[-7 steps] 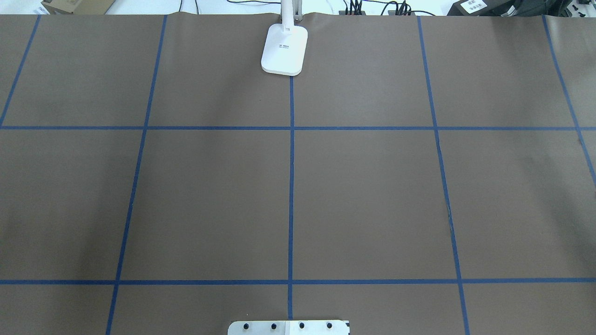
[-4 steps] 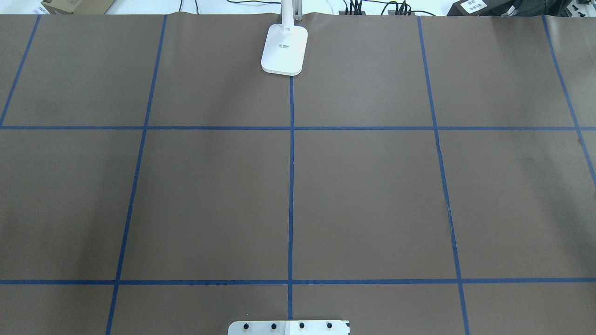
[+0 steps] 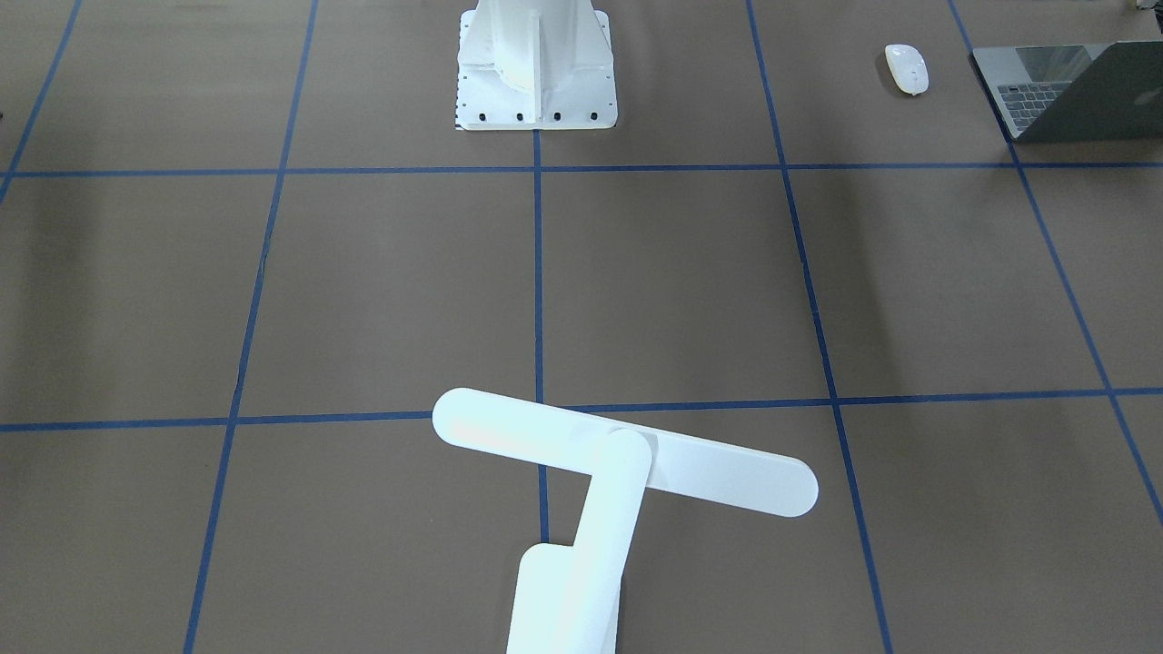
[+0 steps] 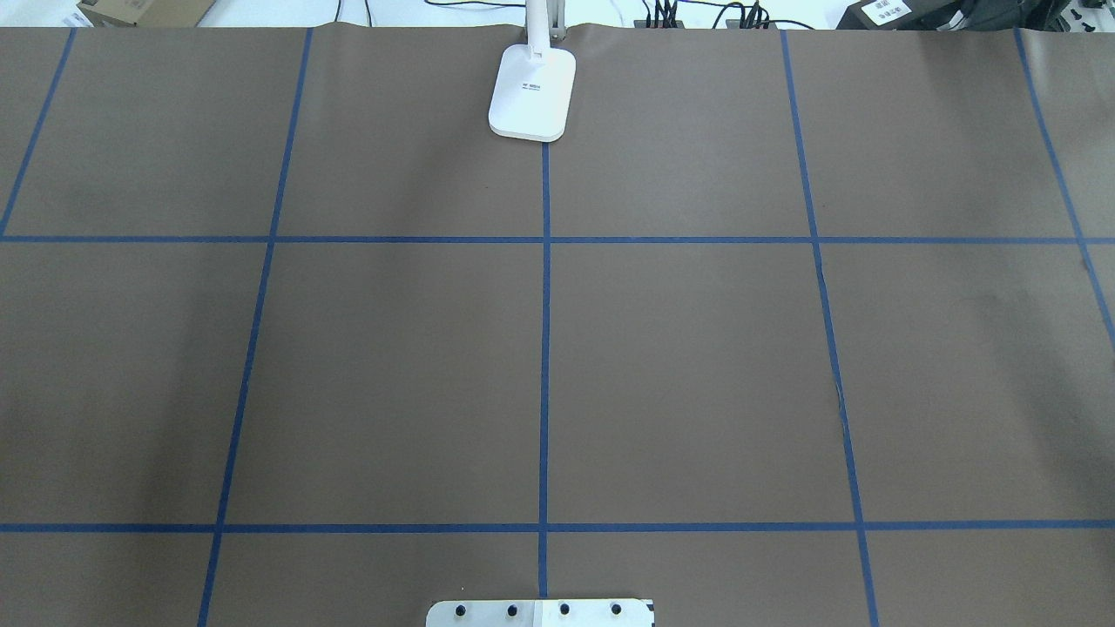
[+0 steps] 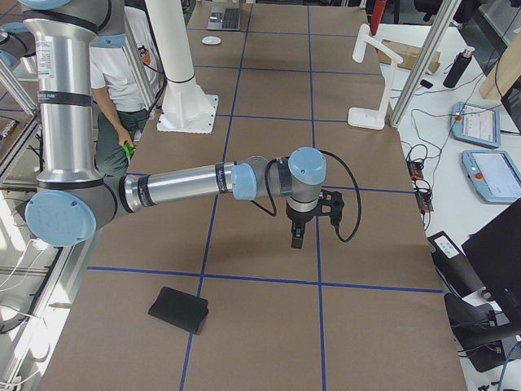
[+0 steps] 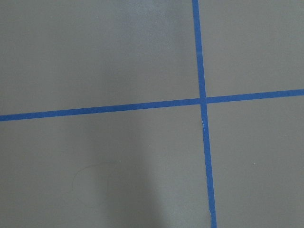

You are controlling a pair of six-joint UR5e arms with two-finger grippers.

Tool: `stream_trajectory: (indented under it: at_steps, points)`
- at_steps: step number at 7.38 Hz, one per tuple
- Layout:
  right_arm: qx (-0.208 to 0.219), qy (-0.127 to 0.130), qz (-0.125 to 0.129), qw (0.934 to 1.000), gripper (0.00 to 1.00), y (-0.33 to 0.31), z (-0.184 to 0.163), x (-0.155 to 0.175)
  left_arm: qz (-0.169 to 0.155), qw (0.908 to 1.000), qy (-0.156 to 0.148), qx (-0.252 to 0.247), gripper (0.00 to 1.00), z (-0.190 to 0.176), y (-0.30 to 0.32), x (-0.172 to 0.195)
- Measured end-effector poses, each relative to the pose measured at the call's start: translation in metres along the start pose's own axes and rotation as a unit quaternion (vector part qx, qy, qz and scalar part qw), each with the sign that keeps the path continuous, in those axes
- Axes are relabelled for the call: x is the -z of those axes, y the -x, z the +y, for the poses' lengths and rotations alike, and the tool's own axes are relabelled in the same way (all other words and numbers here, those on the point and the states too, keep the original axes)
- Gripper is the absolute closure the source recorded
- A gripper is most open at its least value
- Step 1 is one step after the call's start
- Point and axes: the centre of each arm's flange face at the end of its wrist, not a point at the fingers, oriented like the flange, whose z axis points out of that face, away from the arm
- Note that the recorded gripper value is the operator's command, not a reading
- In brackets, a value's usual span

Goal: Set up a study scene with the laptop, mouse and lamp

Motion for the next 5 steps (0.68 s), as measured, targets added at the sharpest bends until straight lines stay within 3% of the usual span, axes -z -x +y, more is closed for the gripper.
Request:
stream_trajectory:
  at_steps: [5]
  points:
    - [0.002, -0.006, 0.011, 0.9999, 0.01, -0.015, 0.000, -0.013, -0.005, 0.9999, 0.004, 0.014, 0.00, 0.014, 0.009, -0.005]
